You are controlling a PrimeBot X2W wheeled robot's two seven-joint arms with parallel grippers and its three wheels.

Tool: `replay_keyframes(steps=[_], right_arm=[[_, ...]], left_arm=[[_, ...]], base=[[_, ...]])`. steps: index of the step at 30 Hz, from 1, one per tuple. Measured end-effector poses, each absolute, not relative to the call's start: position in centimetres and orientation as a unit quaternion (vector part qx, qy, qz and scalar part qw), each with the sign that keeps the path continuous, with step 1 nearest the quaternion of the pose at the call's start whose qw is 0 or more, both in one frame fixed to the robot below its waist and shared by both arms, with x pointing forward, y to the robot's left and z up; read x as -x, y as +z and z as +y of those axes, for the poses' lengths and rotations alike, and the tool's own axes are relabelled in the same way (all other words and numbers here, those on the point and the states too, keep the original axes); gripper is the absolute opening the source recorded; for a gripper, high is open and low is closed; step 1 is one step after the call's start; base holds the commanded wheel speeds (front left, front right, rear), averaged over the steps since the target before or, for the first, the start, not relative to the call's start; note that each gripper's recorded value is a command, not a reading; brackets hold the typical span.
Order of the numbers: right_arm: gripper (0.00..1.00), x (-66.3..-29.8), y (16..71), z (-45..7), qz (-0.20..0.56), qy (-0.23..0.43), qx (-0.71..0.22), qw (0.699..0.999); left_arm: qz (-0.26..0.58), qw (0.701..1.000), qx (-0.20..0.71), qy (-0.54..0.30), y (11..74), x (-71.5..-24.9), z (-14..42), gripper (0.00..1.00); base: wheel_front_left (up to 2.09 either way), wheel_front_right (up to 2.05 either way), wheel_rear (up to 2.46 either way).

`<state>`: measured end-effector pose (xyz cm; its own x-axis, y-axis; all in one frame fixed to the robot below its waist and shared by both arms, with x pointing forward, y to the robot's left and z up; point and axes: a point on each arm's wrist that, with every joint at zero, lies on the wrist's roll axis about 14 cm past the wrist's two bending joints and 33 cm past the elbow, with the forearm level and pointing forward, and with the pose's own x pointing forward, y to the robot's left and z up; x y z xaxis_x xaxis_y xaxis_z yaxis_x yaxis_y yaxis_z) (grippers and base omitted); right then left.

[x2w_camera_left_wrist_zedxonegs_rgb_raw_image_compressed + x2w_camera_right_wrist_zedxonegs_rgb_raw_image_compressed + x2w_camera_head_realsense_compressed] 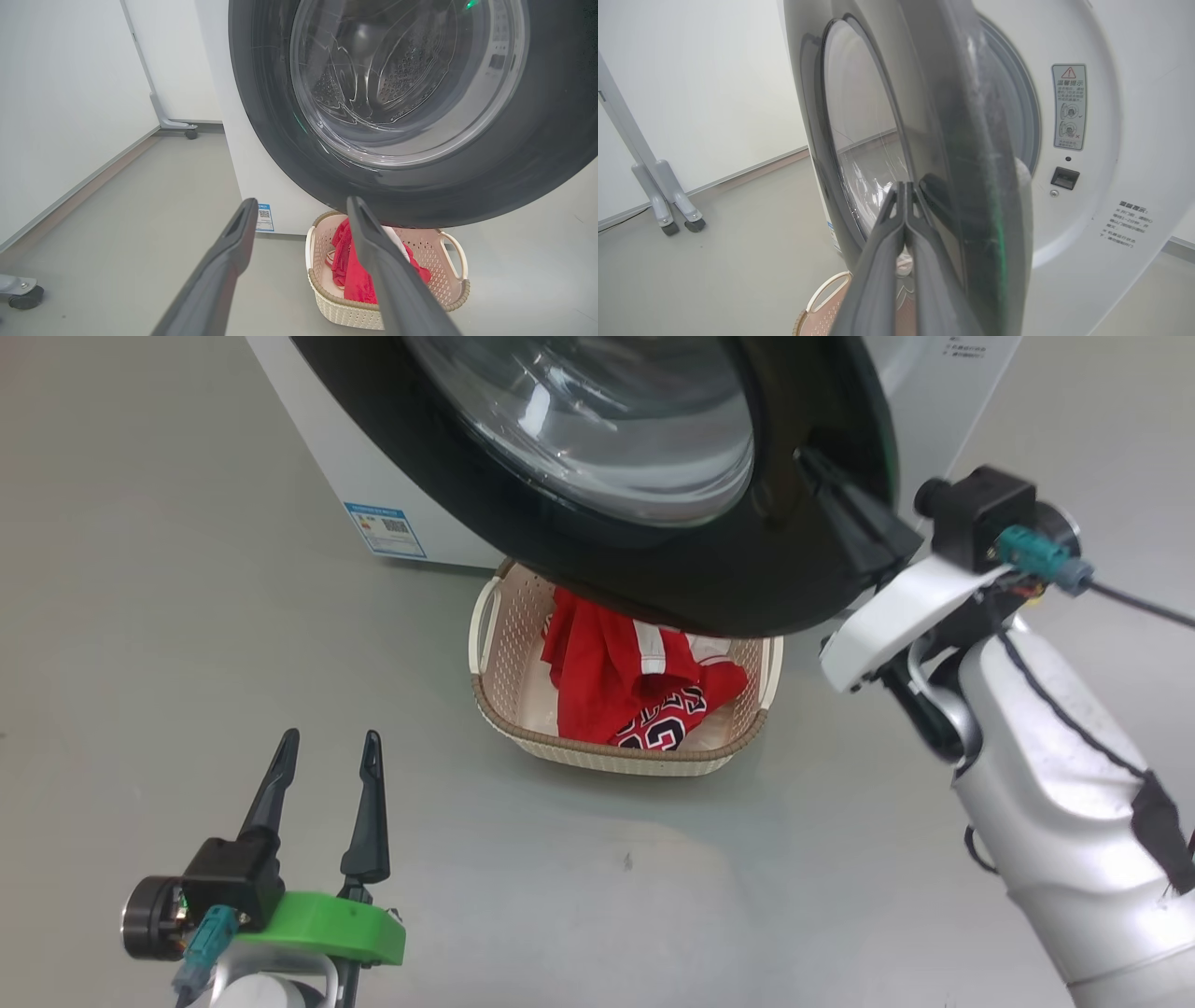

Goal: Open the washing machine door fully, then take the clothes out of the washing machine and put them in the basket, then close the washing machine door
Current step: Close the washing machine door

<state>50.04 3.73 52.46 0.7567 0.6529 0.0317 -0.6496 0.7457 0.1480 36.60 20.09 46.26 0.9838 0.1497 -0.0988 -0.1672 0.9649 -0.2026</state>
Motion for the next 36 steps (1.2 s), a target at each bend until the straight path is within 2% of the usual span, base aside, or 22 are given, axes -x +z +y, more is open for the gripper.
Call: replay_keyframes(steps=[15,36], right_arm=[[0.0,-57.5,52.8,0.9,-0.005,0.305,-0.048,0.951],[0.0,-64.6,53.1,-0.7,-0.024,0.255,-0.028,0.966]], left_arm=[[0.058,0.99,0.105,0.071,44.9,-38.3,19.4,1.0],[0.068,0.989,0.099,0.081,44.0,-39.3,19.9,1.0]], base=[[0.0,0.0,0.0],[0.0,0.0,0.0]])
